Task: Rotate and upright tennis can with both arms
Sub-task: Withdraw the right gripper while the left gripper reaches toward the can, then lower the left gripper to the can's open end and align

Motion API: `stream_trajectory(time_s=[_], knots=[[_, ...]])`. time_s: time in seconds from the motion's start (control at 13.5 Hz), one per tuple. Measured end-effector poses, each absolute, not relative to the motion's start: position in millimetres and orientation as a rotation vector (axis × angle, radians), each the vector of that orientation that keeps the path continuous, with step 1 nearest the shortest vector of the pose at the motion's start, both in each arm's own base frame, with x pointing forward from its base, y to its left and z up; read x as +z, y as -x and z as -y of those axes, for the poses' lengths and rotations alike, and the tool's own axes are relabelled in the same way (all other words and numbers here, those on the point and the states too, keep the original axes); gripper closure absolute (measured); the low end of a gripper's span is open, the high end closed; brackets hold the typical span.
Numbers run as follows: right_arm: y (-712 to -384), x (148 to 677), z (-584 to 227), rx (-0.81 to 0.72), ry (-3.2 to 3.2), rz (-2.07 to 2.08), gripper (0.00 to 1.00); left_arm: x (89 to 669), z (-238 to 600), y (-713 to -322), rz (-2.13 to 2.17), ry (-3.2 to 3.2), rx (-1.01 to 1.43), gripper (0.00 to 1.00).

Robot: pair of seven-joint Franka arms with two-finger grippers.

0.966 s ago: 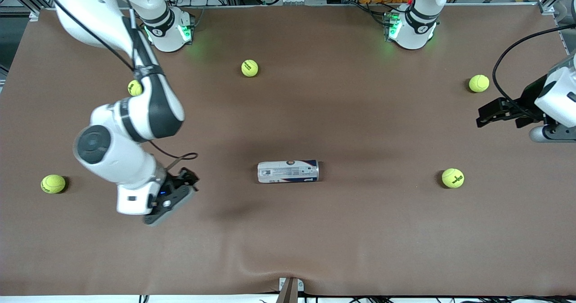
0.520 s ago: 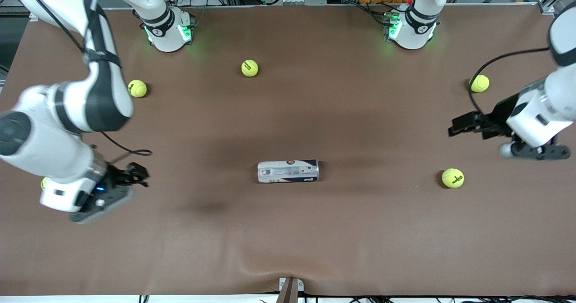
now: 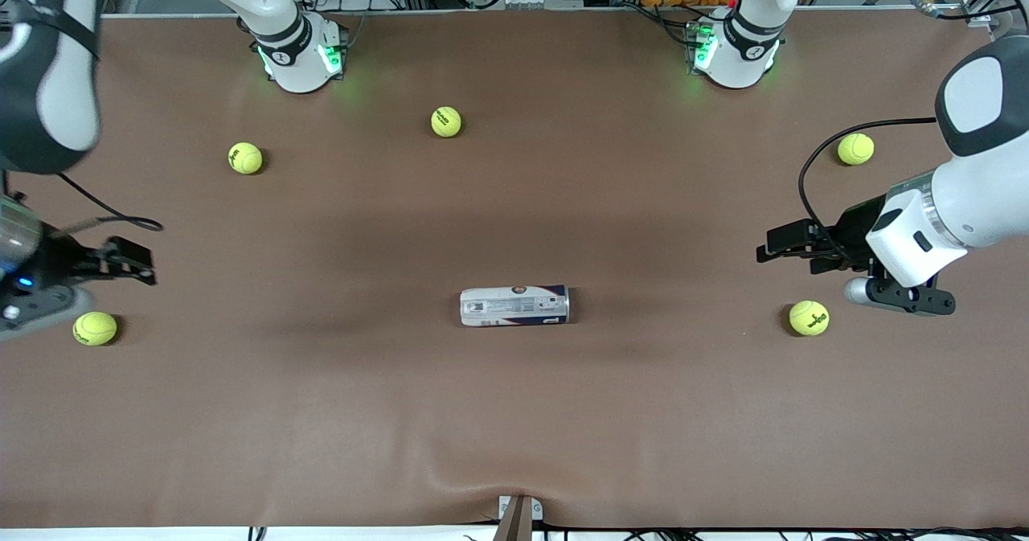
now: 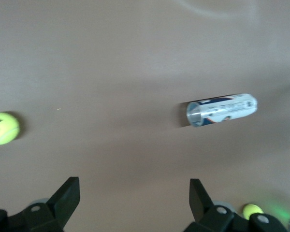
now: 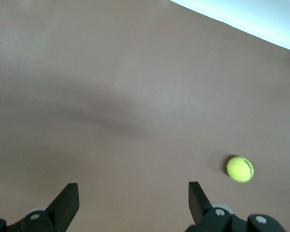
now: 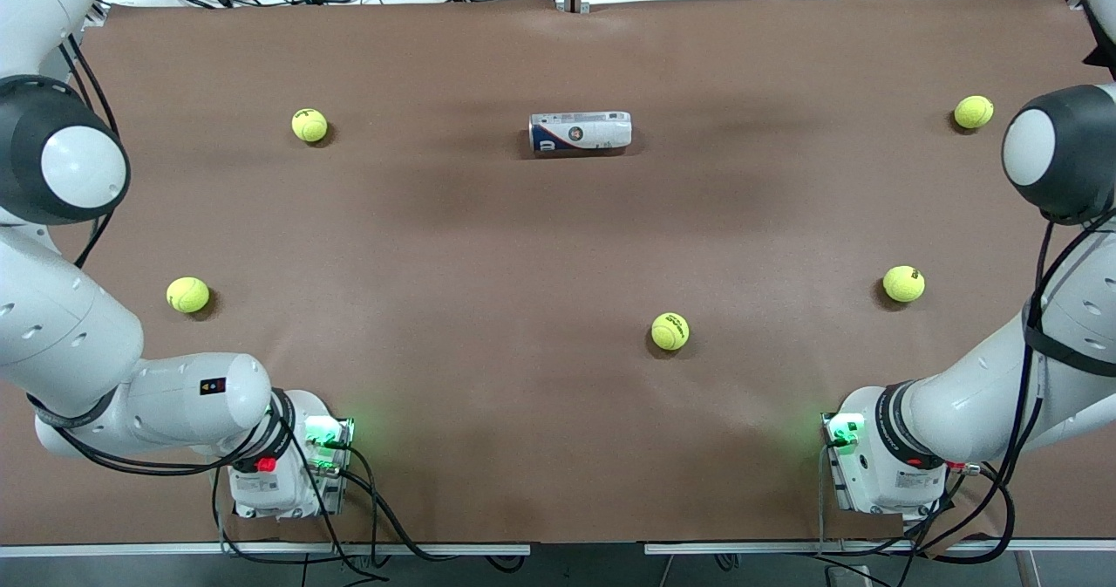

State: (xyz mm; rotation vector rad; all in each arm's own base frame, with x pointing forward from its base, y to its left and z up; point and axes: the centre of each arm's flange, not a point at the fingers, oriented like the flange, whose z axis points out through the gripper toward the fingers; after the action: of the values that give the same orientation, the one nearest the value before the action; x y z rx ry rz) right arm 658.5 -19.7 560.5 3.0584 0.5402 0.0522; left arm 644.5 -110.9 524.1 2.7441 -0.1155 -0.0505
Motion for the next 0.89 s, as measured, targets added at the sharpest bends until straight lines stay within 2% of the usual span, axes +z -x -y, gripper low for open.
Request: stream_trajectory(time_s=[0.3,0.89], knots=[[-619.7,591.8,46.0,0.052,-3.133,-0.378,0.00,467.6,127.8,-669.9,0.019,-2.542,-0.097,0.00],[-553.6,647.3,56.4,-0.015,-3.174,-0.140,0.00,354.2,175.7,-692.7,-0.101,-2.212,-0.194,0.00]])
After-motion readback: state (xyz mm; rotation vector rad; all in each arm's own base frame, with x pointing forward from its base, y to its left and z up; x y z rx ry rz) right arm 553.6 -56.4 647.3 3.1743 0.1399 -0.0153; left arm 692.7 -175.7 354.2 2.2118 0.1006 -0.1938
